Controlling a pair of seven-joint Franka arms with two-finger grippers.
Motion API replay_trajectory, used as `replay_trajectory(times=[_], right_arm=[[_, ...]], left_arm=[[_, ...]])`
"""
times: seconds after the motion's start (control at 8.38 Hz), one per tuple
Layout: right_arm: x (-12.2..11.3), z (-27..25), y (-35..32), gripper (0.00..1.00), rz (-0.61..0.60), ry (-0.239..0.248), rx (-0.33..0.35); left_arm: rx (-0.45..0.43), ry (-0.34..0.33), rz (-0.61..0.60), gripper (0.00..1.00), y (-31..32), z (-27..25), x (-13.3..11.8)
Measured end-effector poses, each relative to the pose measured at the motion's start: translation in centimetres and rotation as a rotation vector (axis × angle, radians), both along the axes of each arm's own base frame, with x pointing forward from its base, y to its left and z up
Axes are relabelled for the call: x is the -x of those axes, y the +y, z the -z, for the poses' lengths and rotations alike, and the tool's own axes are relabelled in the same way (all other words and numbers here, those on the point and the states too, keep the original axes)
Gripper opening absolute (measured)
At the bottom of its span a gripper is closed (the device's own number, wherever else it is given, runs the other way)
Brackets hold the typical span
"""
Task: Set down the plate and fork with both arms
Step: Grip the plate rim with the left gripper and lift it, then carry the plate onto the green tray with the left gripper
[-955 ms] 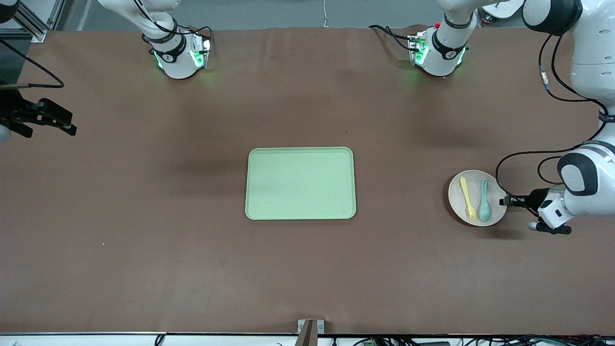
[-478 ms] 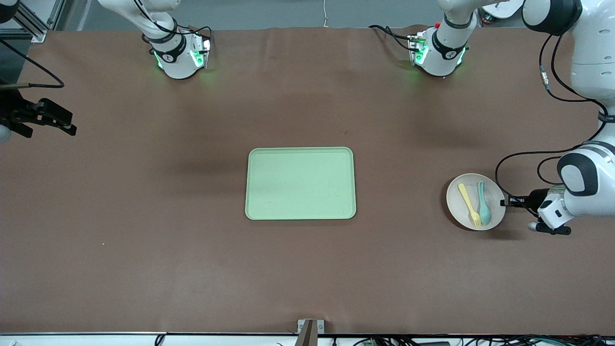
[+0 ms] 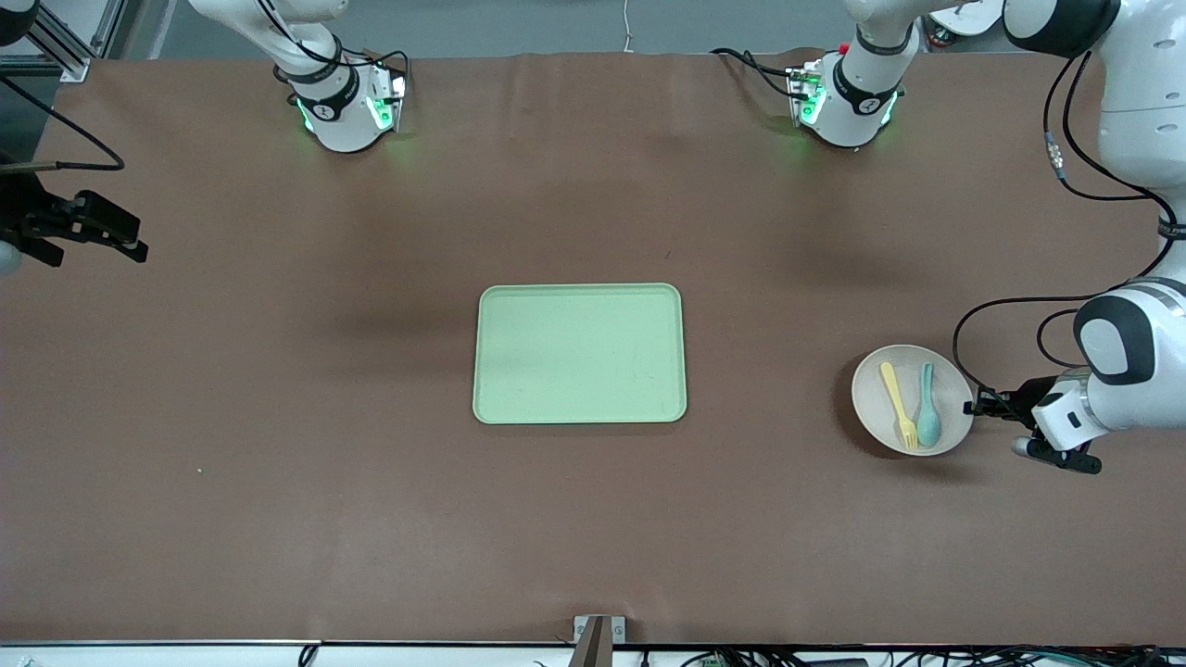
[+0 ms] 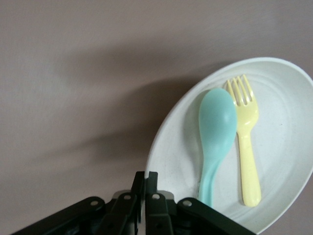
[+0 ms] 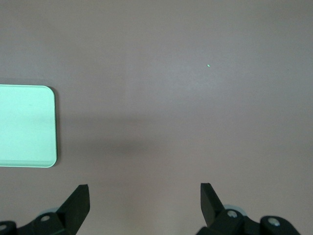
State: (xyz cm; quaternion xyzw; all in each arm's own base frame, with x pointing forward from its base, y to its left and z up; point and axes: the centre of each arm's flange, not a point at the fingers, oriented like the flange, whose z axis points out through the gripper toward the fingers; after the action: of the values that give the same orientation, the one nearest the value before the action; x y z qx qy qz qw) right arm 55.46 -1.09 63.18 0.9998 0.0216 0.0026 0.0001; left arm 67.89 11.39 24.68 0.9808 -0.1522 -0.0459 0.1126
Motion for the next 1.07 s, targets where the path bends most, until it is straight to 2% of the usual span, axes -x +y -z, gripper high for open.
replay_trajectory(times=[0.24, 0.48, 0.6, 0.84, 1.07], right_arm=[[-0.1, 0.3, 0.3, 1.00, -0.005, -0.002, 0.000], [-0.3, 0.9, 2.2, 1.00, -0.035, 0.008, 0.000], [-0.6, 1.6, 3.7, 1.00, -0.042, 0.014, 0.000], [-1.1, 2.3, 5.3, 1.00, -0.043, 0.013, 0.001], [-1.3, 2.6, 7.3, 1.00, -0.053, 0.009, -0.029]], left_arm=[[0.013, -0.006, 0.073, 0.04, -5.1, -3.1, -0.7], [-0.022, 0.061, 0.056, 0.04, -12.6, -4.6, -0.9], [-0.054, 0.079, 0.027, 0.04, -18.3, -5.1, -0.8], [-0.108, 0.103, -0.026, 0.04, -28.1, -5.4, 0.9], [-0.158, 0.115, -0.057, 0.04, -36.7, -5.2, 3.6]])
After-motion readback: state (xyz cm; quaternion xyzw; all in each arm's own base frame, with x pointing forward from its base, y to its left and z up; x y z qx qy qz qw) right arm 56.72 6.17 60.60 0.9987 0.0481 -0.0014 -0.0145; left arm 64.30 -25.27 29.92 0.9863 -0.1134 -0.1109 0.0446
